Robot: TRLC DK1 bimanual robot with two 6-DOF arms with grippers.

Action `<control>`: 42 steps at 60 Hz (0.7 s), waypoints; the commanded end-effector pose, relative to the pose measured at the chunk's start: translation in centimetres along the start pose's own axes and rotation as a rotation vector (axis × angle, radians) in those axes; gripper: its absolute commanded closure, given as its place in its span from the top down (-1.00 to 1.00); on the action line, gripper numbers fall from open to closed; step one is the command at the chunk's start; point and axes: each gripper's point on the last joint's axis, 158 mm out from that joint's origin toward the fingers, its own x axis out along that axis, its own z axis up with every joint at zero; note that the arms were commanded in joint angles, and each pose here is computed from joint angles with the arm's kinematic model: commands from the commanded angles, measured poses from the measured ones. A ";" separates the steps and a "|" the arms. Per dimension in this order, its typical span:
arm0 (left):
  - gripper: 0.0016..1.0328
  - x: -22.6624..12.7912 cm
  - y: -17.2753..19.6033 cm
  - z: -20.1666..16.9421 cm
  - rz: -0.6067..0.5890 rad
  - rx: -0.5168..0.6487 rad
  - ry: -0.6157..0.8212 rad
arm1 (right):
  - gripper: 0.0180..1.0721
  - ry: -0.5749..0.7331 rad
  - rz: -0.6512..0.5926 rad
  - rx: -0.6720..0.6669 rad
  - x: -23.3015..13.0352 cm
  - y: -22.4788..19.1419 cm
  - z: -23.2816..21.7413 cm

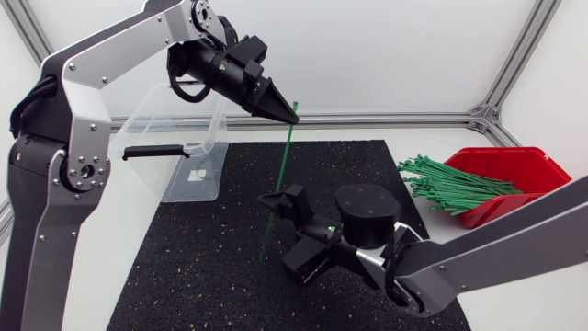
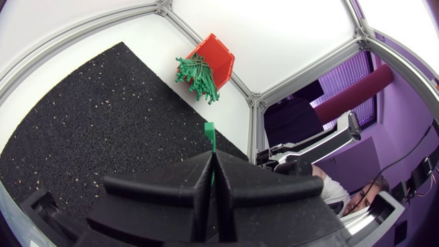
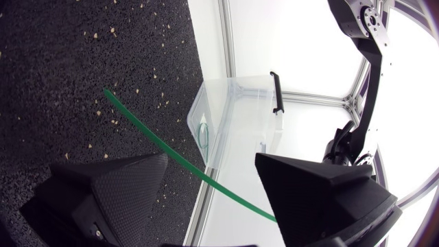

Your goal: Take a green cable tie from the red box, thread the tail through the head to close it, then place it in the transparent bin on the left.

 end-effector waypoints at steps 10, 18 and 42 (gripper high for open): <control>-0.94 0.3 0.0 -0.9 -0.034 0.006 0.020 | 0.00 -0.031 -0.008 -0.033 0.7 0.0 1.2; -0.94 -0.1 -0.5 -1.1 -0.037 0.008 0.021 | -0.10 -0.029 -0.011 -0.030 0.8 -0.1 1.0; -0.94 -0.2 -0.3 -1.6 -0.042 0.000 0.027 | -0.32 -0.068 -0.066 0.053 -0.5 -2.5 2.8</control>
